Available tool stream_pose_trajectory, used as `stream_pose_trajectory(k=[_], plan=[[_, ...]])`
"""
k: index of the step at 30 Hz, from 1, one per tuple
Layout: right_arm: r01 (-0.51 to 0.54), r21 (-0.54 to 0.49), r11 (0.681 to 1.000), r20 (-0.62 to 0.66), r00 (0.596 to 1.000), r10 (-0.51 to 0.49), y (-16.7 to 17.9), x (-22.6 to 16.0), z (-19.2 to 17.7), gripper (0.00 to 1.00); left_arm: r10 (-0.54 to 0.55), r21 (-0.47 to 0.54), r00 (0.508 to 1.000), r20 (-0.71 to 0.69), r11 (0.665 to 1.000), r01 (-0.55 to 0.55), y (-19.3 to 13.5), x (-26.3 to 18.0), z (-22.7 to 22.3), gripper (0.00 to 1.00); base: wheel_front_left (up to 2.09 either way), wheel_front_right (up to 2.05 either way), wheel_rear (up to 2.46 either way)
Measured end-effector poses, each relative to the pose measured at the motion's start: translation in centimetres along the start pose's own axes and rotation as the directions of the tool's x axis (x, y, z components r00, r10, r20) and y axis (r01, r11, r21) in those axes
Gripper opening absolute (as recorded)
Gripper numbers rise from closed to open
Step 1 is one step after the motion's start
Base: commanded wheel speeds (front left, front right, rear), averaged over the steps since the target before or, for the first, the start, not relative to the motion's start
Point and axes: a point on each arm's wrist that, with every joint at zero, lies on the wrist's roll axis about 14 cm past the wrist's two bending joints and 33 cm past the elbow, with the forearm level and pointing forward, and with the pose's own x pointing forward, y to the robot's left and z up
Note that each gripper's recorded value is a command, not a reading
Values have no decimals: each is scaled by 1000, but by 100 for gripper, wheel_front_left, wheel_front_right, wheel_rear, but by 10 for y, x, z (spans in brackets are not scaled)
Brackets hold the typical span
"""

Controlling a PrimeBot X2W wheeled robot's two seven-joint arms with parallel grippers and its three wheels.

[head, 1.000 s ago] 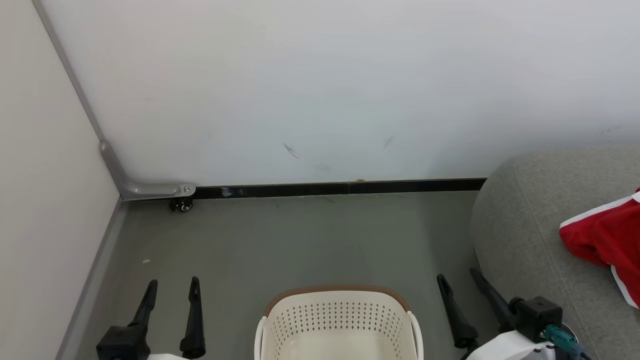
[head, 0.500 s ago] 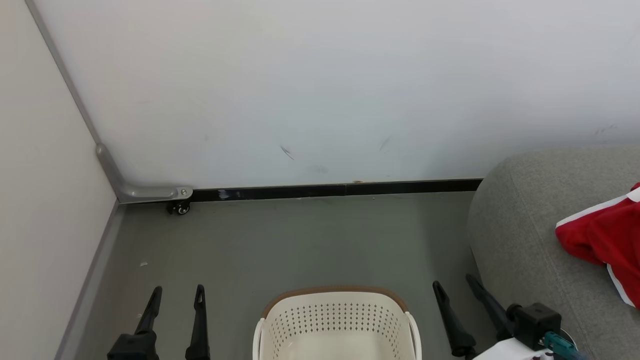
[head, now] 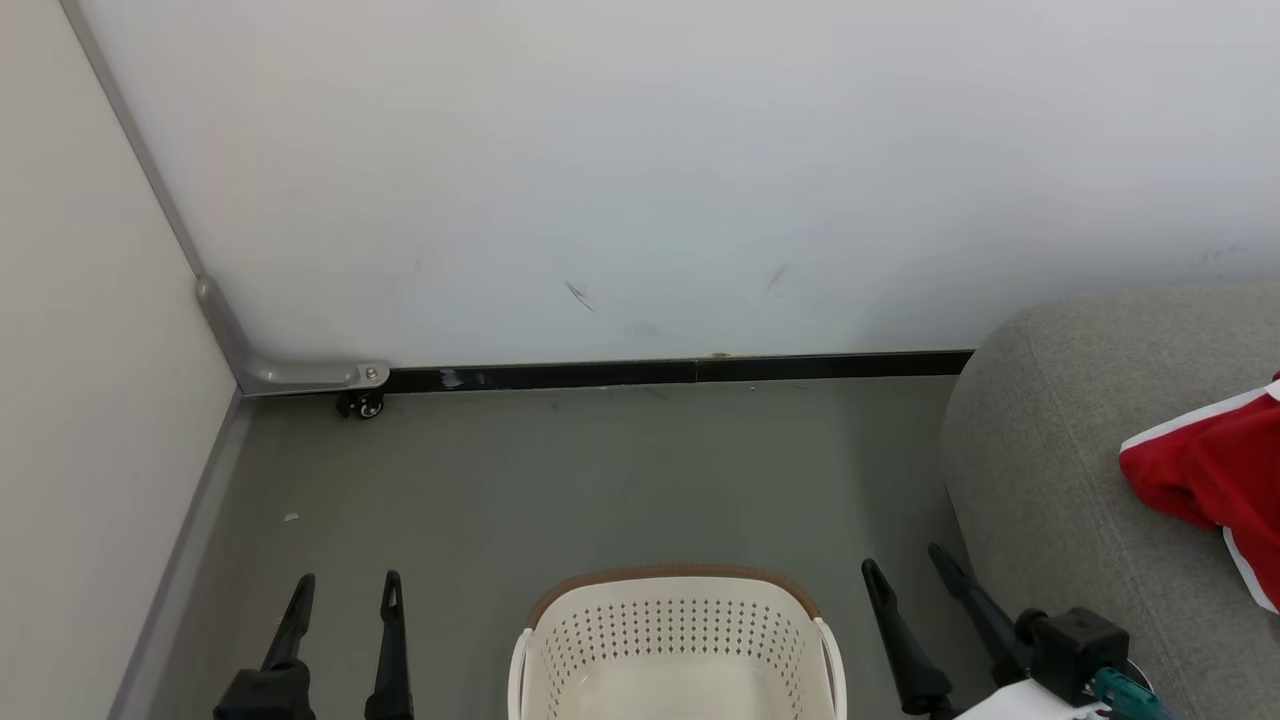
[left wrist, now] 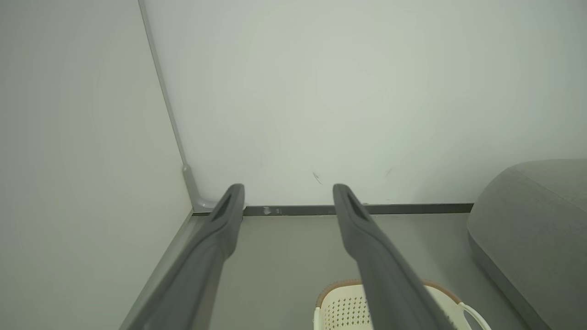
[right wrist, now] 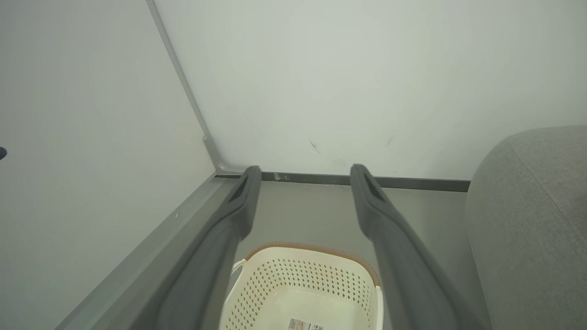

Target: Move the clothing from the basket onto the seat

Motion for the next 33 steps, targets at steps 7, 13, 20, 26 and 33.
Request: stream_pose_trajectory(k=[7,13,20,26,33], plan=[[0,2,1000,0,1000,0,0,0,1,100,-3,1,1000,-9,1000,3,-1,0,-3,100,0,0,0],[-3,1,1000,8,1000,3,1,1,6,100,-4,2,1000,-16,1000,4,-1,1,-5,100,0,0,0],[2,3,1000,1,1000,-2,-1,0,5,100,0,10,1000,-22,1000,0,-1,1,-7,100,0,0,0],[8,6,1000,-6,1000,-8,-2,-3,4,100,-2,20,1000,-22,1000,3,-2,1,-8,100,0,0,0],[9,6,1000,-8,1000,-9,-2,-2,5,100,2,17,1000,-25,1000,-1,-3,1,-9,100,0,0,0]])
